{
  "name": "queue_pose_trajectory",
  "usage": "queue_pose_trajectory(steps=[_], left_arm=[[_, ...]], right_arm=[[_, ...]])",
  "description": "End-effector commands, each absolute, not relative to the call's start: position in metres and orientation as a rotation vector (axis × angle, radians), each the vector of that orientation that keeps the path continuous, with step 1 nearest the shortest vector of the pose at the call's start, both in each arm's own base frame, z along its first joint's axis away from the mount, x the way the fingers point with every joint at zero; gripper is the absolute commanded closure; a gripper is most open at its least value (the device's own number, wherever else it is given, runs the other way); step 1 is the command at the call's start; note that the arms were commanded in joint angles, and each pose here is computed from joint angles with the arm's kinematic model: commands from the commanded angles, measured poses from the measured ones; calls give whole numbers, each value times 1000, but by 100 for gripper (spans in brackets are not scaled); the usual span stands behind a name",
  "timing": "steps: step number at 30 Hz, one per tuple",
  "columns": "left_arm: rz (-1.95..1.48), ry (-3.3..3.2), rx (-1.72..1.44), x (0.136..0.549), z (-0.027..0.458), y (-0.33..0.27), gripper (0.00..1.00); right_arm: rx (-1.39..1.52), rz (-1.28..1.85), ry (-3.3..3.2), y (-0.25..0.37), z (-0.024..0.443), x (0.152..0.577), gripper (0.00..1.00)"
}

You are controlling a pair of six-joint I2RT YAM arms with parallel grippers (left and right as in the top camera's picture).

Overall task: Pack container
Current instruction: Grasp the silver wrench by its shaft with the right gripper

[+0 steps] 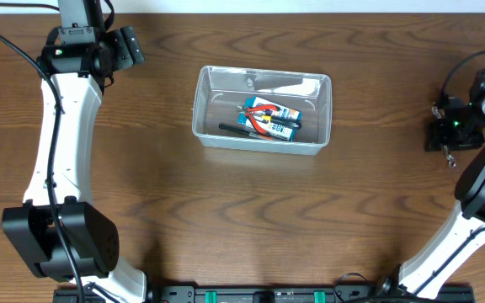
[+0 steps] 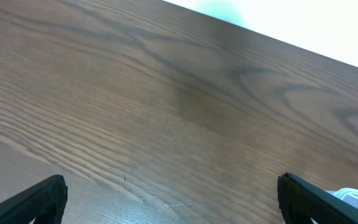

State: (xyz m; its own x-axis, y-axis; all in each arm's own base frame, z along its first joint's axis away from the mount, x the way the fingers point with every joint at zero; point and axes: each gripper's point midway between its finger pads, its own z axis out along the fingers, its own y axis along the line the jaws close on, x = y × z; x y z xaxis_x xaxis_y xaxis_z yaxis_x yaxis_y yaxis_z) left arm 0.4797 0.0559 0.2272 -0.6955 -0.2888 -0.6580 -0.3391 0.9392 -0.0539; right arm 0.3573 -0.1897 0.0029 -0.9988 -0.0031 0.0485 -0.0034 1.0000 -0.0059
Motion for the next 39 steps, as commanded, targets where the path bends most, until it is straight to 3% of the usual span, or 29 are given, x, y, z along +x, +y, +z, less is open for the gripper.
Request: queue_pose_trajectory(steps=[1, 8, 19, 25, 34, 39], left_arm=[[120, 2390, -436, 481, 223, 60, 2], [121, 2390, -437, 481, 223, 60, 2], [121, 2390, -437, 481, 223, 60, 2], [121, 2390, -437, 481, 223, 60, 2], [120, 2390, -436, 481, 223, 60, 2], [120, 2390, -437, 481, 223, 60, 2]], right_arm=[[-83, 18, -3082, -203, 0, 349, 37], [-147, -38, -3094, -206, -1, 346, 48], [-146, -51, -3112, -204, -1, 350, 73], [-146, -45, -3122, -206, -1, 353, 80], [-93, -76, -3148, -203, -2, 358, 82], [-94, -75, -3149, -203, -2, 358, 89]])
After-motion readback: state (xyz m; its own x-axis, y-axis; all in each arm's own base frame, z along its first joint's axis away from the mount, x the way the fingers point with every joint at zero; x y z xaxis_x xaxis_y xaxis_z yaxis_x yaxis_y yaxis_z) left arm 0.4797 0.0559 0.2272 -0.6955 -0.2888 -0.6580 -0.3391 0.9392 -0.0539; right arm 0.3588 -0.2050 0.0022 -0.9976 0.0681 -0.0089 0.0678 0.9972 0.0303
